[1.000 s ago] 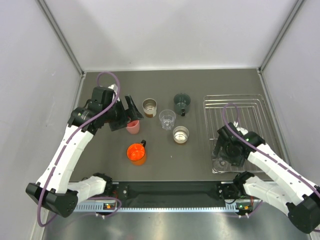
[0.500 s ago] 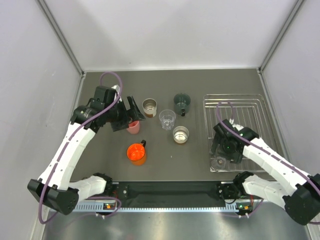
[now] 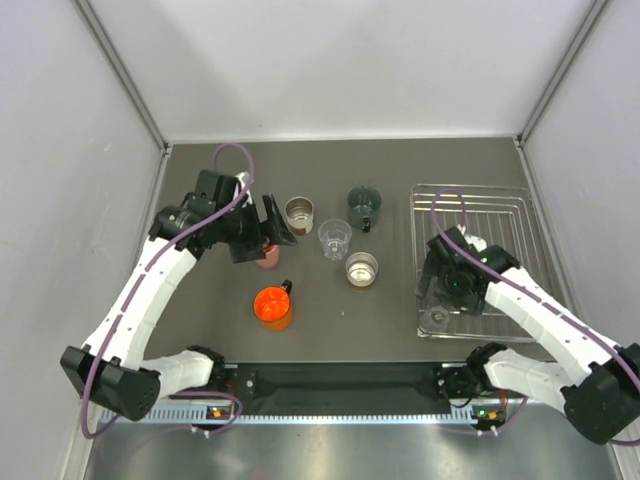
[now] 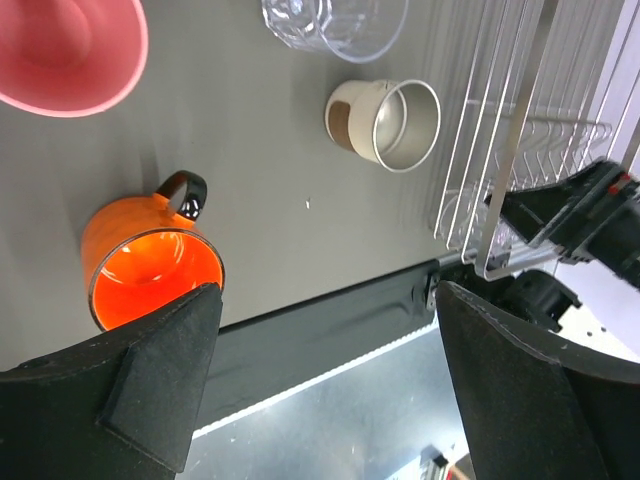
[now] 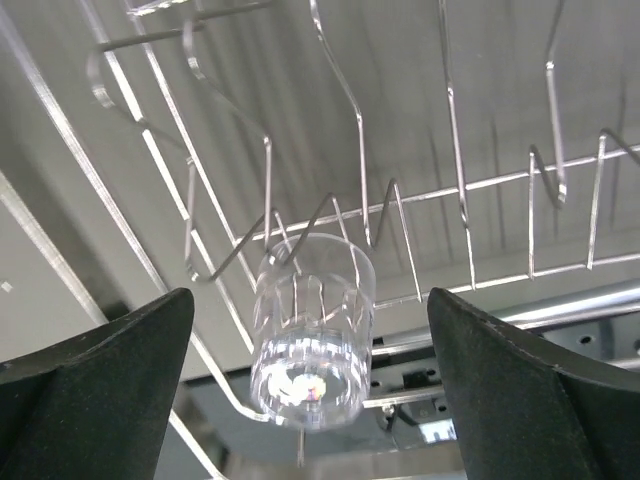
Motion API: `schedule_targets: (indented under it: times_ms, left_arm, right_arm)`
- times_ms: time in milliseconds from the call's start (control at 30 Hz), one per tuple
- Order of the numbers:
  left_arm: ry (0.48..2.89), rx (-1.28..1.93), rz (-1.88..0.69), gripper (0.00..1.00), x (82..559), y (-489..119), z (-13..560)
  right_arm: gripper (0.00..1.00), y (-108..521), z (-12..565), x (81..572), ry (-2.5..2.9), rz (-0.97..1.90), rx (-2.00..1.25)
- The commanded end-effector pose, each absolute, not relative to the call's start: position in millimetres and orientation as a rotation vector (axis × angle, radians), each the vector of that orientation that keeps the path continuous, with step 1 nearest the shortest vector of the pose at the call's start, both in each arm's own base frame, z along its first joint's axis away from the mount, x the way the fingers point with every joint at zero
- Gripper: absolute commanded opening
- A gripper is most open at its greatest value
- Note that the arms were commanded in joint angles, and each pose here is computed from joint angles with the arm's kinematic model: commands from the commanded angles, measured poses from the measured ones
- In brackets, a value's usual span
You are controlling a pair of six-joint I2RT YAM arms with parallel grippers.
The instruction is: Load the cups into the dish rack
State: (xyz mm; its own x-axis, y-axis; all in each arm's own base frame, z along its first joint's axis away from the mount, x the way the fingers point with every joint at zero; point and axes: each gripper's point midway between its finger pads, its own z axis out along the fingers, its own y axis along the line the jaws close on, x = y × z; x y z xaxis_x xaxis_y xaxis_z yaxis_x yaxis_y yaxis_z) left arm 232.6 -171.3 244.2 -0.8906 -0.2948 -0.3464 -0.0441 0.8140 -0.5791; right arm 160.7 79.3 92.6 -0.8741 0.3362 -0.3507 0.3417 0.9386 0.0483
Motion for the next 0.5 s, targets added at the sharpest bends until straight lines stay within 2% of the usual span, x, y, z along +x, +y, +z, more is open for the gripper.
schedule_targets:
  times_ms: [0,233,467]
  left_arm:
    - [2.591,-0.193,-0.868,0.93,232,-180,244]
    - [2.614,-0.113,-0.928,0.89,230,-203,240]
    - [2.602,-0.114,-0.653,0.87,249,-196,242]
  right_arm:
    - [1.00,79,126,171,2.660,0.029,0.464]
    - [1.00,80,158,164,2.635,0.103,0.442]
    - [1.00,62,193,159,2.665,-0.045,0.368]
